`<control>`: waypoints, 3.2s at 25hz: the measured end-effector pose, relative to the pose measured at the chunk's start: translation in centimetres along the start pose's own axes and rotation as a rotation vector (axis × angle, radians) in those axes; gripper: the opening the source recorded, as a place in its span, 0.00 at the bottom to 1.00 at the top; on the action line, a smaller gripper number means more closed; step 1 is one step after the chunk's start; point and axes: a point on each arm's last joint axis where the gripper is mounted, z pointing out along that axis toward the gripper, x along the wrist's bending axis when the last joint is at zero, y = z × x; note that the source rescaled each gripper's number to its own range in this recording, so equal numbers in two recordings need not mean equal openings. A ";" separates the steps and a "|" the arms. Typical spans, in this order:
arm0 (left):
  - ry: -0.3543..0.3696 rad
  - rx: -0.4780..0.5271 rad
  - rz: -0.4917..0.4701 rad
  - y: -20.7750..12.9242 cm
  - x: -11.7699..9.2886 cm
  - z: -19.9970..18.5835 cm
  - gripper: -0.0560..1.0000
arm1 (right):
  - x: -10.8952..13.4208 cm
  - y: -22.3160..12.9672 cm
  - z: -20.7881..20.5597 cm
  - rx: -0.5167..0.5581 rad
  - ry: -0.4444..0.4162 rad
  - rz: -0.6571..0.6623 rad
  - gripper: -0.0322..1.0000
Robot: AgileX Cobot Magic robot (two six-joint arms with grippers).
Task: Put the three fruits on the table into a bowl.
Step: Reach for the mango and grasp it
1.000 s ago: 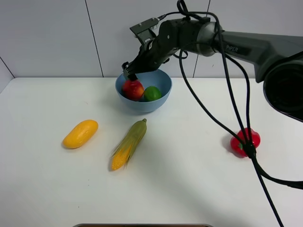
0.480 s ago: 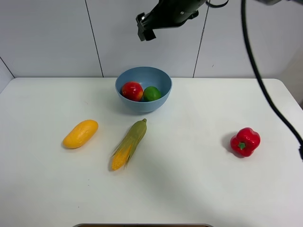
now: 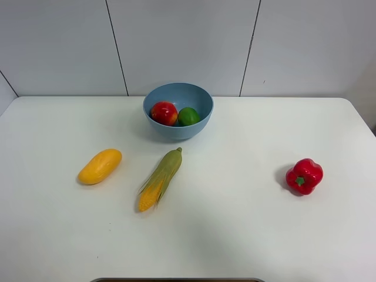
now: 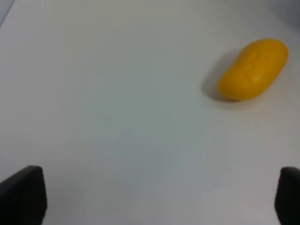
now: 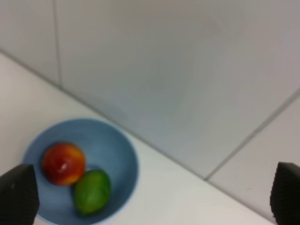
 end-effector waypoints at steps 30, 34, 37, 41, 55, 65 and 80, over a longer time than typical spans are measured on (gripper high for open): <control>0.000 0.000 0.001 0.0 0.0 0.0 1.00 | -4.7 -7.7 -31.7 -0.348 -0.491 0.190 1.00; 0.000 0.000 0.001 0.0 0.0 0.0 1.00 | -3.1 -9.9 -32.4 -0.347 -0.485 0.194 1.00; 0.000 0.000 0.001 0.0 0.0 0.0 1.00 | -2.2 -12.0 -31.2 -0.303 -0.491 0.210 1.00; 0.000 0.000 0.001 0.0 0.0 0.0 1.00 | -1.2 -15.3 -29.4 -0.241 -0.506 0.244 1.00; 0.000 0.000 0.000 0.0 0.0 0.0 1.00 | 1.8 -24.7 -25.7 -0.137 -0.450 0.318 1.00; 0.000 0.000 0.001 0.0 0.0 0.0 1.00 | 2.7 -30.1 -21.9 -0.047 -0.405 0.384 1.00; 0.000 0.000 0.000 0.0 0.0 0.0 1.00 | 3.6 -33.5 -20.3 -0.047 -0.405 0.385 1.00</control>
